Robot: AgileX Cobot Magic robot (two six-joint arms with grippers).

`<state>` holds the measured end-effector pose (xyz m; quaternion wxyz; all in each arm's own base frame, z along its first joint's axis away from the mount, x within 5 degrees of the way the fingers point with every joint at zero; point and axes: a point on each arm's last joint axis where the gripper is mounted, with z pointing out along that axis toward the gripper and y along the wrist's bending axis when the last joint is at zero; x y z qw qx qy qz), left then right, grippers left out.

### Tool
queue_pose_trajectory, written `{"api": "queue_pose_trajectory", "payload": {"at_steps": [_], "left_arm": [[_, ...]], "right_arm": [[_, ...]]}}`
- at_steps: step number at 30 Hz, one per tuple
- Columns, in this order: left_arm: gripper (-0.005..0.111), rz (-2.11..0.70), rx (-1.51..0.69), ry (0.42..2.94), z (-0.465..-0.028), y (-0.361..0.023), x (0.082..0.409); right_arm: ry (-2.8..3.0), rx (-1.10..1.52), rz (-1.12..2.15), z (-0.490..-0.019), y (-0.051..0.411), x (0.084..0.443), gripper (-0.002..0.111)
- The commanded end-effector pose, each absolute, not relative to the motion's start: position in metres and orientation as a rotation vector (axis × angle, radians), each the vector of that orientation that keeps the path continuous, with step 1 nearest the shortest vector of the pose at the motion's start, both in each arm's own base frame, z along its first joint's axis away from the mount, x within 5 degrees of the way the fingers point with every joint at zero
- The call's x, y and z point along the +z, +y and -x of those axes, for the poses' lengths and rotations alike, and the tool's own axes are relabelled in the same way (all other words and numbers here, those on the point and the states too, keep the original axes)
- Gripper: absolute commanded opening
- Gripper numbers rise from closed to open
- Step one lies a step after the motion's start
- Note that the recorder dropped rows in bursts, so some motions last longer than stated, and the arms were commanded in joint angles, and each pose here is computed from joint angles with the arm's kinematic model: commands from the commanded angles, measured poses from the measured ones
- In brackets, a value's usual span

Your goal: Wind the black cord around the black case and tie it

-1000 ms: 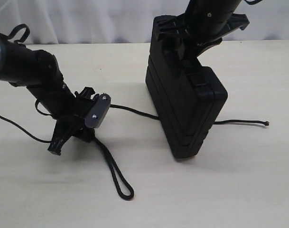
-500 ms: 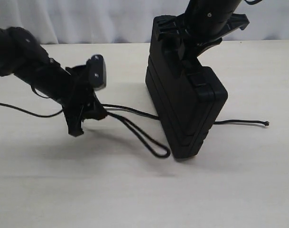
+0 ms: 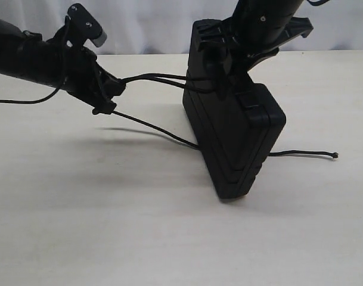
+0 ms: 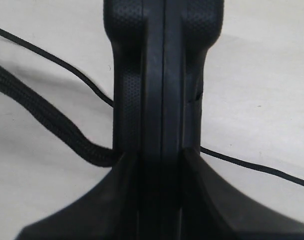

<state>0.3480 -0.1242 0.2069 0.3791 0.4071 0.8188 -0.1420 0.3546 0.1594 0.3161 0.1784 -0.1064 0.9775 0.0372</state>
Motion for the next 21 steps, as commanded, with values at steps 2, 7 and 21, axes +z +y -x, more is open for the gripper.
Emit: {"api": "queue_pose_trajectory", "payload": {"at_steps": [2,7,21], "left_arm": [[0.000,-0.867,-0.381,2.121,-0.352,-0.123,0.212],[0.000,-0.866,-0.402,2.109,-0.350,-0.132,0.213],[0.000,-1.029,-0.282,2.026,-0.335,-0.174,0.213]], "right_arm": [[2.789,0.104,0.317,-0.349,0.158,0.320,0.004],[2.790,0.107,0.316,-0.349,0.158,0.320,0.004],[2.789,0.136,0.311,-0.349,0.160,0.320,0.004]]}}
